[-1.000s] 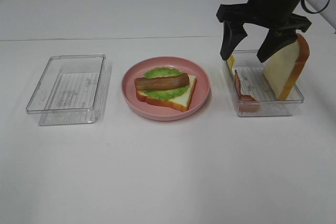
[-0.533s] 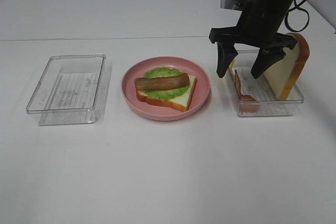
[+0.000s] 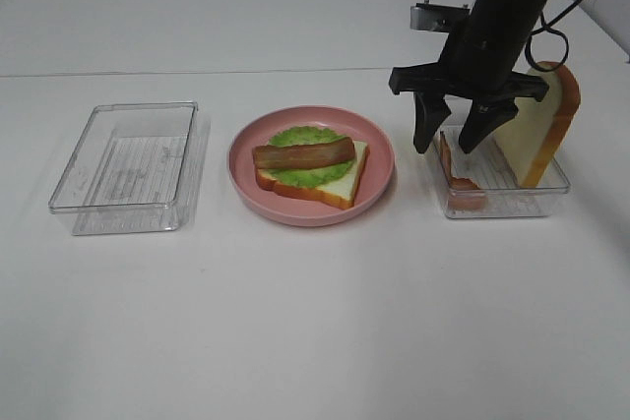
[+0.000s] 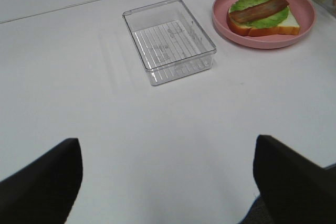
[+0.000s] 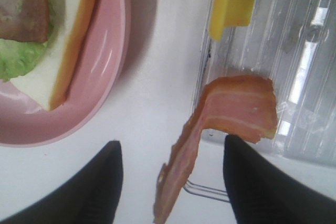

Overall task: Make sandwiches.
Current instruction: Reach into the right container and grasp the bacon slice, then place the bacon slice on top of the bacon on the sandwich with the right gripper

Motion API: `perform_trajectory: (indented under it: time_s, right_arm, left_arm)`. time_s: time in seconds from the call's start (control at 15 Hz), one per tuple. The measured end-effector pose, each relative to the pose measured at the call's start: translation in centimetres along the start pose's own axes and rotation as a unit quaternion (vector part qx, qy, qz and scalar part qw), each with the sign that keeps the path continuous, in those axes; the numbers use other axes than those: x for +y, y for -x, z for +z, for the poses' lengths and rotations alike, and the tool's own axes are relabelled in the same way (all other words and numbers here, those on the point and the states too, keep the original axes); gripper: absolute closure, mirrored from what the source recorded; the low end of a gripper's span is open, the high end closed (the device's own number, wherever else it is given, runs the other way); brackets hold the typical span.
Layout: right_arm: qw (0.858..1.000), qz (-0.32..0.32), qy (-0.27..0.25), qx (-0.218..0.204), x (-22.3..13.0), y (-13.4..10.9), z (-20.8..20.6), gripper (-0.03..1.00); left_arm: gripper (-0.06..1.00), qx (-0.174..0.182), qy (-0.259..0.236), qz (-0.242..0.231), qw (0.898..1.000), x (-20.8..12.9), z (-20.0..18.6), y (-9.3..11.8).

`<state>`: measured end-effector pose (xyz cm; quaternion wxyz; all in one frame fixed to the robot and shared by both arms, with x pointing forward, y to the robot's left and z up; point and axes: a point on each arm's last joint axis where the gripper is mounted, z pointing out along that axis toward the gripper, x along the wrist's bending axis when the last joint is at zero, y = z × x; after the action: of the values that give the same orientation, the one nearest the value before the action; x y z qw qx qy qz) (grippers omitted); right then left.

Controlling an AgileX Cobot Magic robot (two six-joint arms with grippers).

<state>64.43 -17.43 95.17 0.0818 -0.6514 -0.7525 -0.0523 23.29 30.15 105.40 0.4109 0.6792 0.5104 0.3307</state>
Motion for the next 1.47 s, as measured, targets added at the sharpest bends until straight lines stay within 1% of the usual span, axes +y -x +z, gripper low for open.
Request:
perform_trajectory:
  time_s: [0.13, 0.2, 0.4, 0.47, 0.53, 0.87, 1.0, 1.2, 1.33, 1.47]
  right_arm:
    - [1.0, 0.0, -0.004, 0.0, 0.0, 0.0, 0.2, 0.47]
    - [1.0, 0.0, -0.004, 0.0, 0.0, 0.0, 0.2, 0.52]
    - [1.0, 0.0, -0.01, -0.001, -0.1, 0.0, 0.2, 0.73]
    - [1.0, 0.0, -0.014, -0.001, -0.2, 0.0, 0.2, 0.82]
    - [1.0, 0.0, -0.015, -0.001, -0.2, 0.1, 0.2, 0.97]
    - [0.999, -0.004, -0.033, 0.0, -0.2, -0.2, -0.9, 0.97]
    - [1.0, -0.01, -0.01, 0.002, 0.4, -0.5, -2.2, 0.97]
    - [1.0, -0.014, 0.018, 0.011, 0.0, -1.1, -4.5, 0.97]
    - [0.998, -0.019, 0.055, 0.032, -1.0, -1.9, -7.8, 0.97]
    - [0.992, -0.022, 0.098, 0.074, -2.7, -3.1, -11.7, 0.97]
  left_arm:
    - [0.11, 0.0, 0.0, 0.0, 1.0, 0.0, 0.0, 0.0]
    - [0.11, 0.0, 0.0, 0.0, 1.0, 0.0, 0.0, 0.0]
    - [0.11, 0.0, 0.0, 0.0, 1.0, 0.0, 0.0, 0.0]
    - [0.11, 0.0, 0.0, 0.0, 1.0, 0.0, 0.0, 0.0]
    - [0.11, 0.0, 0.0, 0.0, 1.0, 0.0, 0.0, 0.0]
    - [0.11, 0.0, 0.0, 0.0, 1.0, 0.0, 0.0, 0.0]
    - [0.11, 0.0, 0.0, 0.0, 1.0, 0.0, 0.0, 0.0]
    - [0.11, 0.0, 0.0, 0.0, 1.0, 0.0, 0.0, 0.0]
    - [0.11, 0.0, 0.0, 0.0, 1.0, 0.0, 0.0, 0.0]
    - [0.11, 0.0, 0.0, 0.0, 1.0, 0.0, 0.0, 0.0]
